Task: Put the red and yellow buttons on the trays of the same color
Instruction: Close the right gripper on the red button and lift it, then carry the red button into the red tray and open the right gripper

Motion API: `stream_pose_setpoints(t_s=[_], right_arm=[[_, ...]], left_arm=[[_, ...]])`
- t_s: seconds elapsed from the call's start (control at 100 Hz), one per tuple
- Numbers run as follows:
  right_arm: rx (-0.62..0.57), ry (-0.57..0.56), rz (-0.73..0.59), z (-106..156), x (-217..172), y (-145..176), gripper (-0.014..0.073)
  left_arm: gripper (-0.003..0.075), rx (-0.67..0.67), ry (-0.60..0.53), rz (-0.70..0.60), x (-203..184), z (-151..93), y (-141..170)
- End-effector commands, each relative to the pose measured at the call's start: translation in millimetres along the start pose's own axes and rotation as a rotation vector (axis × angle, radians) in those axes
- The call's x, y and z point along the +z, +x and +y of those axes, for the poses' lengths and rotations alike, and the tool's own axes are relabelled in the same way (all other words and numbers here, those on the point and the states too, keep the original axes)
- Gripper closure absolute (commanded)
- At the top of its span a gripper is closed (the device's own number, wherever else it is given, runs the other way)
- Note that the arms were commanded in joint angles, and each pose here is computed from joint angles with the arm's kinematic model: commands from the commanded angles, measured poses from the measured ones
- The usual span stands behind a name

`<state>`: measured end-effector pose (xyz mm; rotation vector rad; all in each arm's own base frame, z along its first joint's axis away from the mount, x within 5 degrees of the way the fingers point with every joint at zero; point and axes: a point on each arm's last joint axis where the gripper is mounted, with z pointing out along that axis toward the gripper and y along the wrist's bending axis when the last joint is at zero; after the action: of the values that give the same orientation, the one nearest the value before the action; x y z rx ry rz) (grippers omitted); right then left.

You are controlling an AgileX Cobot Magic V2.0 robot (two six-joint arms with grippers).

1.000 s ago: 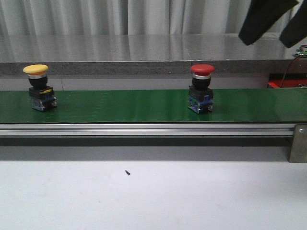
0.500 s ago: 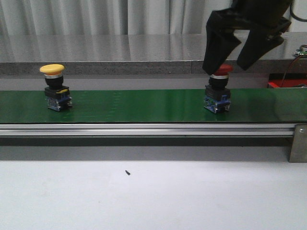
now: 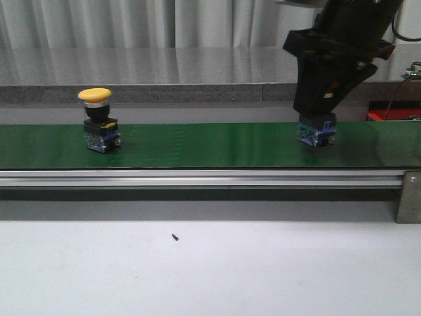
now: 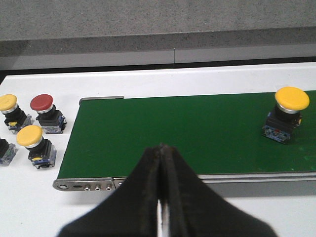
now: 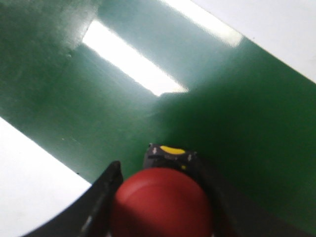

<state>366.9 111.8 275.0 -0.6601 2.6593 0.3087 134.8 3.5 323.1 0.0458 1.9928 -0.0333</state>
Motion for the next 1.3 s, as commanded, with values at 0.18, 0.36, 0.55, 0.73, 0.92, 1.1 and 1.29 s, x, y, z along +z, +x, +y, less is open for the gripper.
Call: stream_pose_setpoints(t_s=[0.18,0.36,0.55,0.73,0.92,1.1,1.29], right_arm=[[0.113,0.098,-0.145,-54,-89,-14,0.0421],[0.285,0.221,-0.24,-119,-136,4,0.0421],[0.463,0.339,-0.296,-183,-158,38,0.0421],[0.576,0.385,-0.279,-233,-143,64,0.0421],[0.632,0.381,-0.237,-267,-106,76,0.0421],[0.659,0.348,-0.222,-282,-72,78,0.0421],[0.672,0.331,-0.193,-290,-49,81,0.0421]], left_arm=[[0.074,-0.013,-0.015,-0.093,-3,1,-15],[0.074,-0.013,-0.014,-0.091,-3,1,-15],[0.074,-0.013,-0.014,-0.091,-3,1,-15],[0.074,-0.013,-0.014,-0.091,-3,1,-15],[0.074,-0.013,-0.014,-0.091,-3,1,-15],[0.074,-0.013,-0.014,-0.091,-3,1,-15],[0.074,-0.013,-0.014,-0.091,-3,1,-15]])
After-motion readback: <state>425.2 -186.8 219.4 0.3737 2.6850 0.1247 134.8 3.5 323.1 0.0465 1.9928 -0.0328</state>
